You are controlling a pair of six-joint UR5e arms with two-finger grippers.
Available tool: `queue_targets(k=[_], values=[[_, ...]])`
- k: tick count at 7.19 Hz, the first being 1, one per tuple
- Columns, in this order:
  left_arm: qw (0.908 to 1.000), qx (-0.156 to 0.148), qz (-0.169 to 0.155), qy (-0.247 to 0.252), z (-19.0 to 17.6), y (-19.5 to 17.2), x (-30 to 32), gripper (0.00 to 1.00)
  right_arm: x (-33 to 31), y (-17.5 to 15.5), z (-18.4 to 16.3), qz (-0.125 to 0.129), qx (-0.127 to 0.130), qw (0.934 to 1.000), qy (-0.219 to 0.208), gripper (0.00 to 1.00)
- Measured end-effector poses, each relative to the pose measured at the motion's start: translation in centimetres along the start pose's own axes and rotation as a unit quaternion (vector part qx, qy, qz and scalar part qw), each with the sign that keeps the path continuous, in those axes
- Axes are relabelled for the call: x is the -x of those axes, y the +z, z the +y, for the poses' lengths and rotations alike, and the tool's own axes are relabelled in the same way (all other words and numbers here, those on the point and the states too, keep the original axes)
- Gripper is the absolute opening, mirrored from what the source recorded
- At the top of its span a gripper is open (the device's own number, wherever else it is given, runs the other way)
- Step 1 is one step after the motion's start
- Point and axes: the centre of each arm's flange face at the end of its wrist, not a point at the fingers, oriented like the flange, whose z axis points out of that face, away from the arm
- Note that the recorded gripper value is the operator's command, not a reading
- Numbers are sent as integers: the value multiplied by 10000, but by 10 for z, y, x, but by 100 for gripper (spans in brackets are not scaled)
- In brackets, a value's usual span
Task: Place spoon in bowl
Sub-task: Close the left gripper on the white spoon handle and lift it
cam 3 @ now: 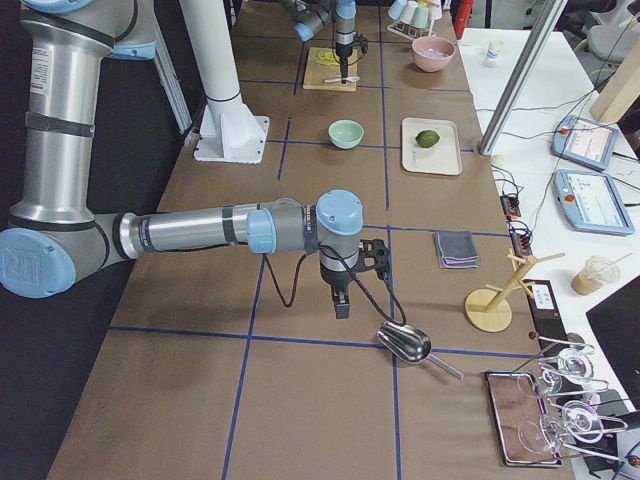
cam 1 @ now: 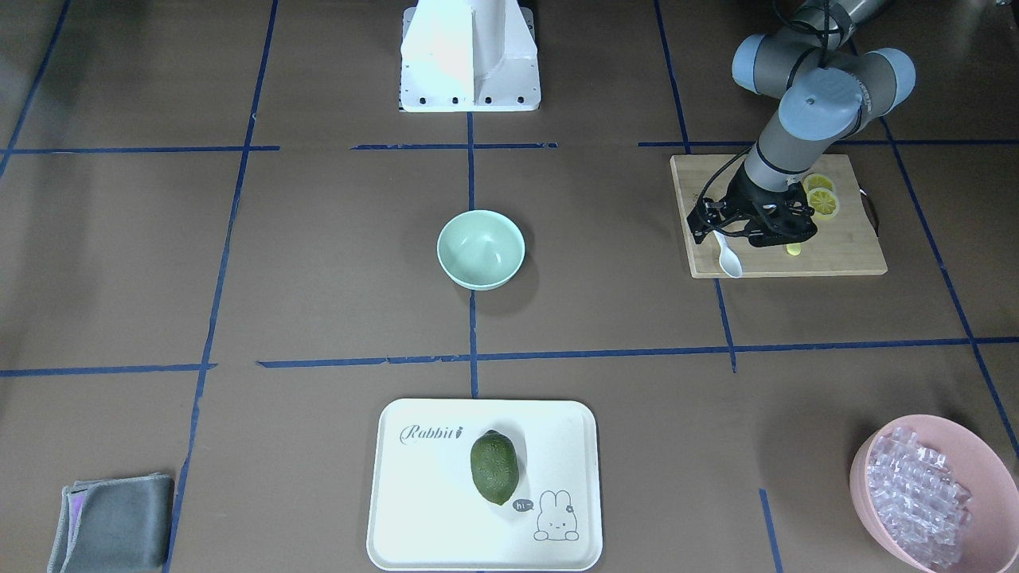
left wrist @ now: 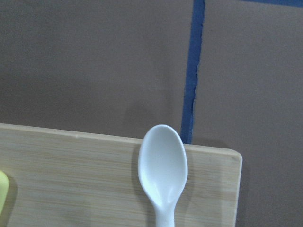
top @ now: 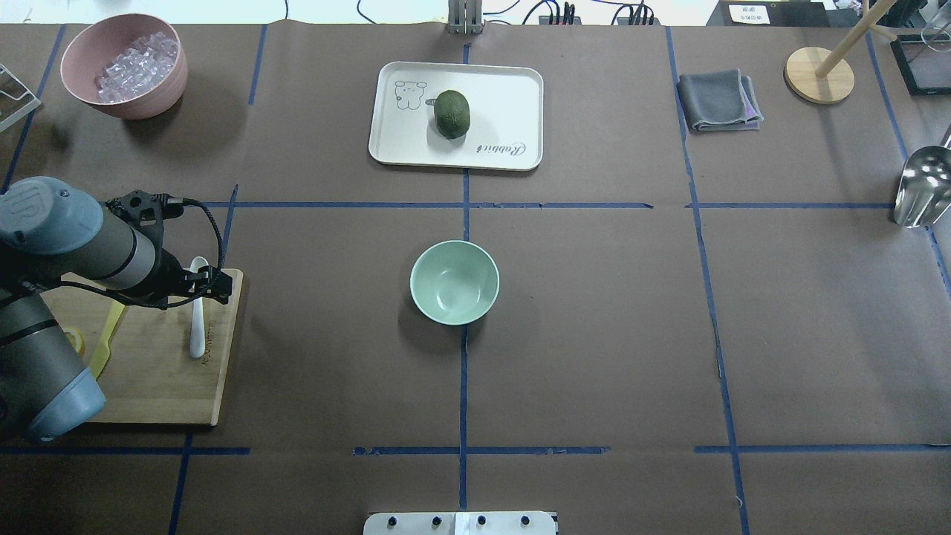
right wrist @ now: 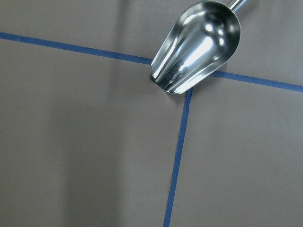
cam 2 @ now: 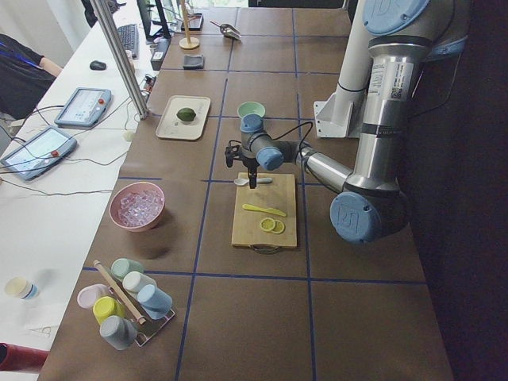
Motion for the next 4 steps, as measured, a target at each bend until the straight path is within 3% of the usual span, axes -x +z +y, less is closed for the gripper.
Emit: queue_targets(k=[1, 2, 4], values=[[10000, 10, -7, 0, 1, 1, 0, 28, 0, 0, 0, 2, 0, 10000, 0, 100], [10000, 24, -7, -1, 1, 1, 1, 14, 0, 0, 0, 4, 0, 10000, 0, 100], [10000, 41, -4, -7, 1, 1, 1, 3, 0, 0, 0, 4, 0, 10000, 1, 100]])
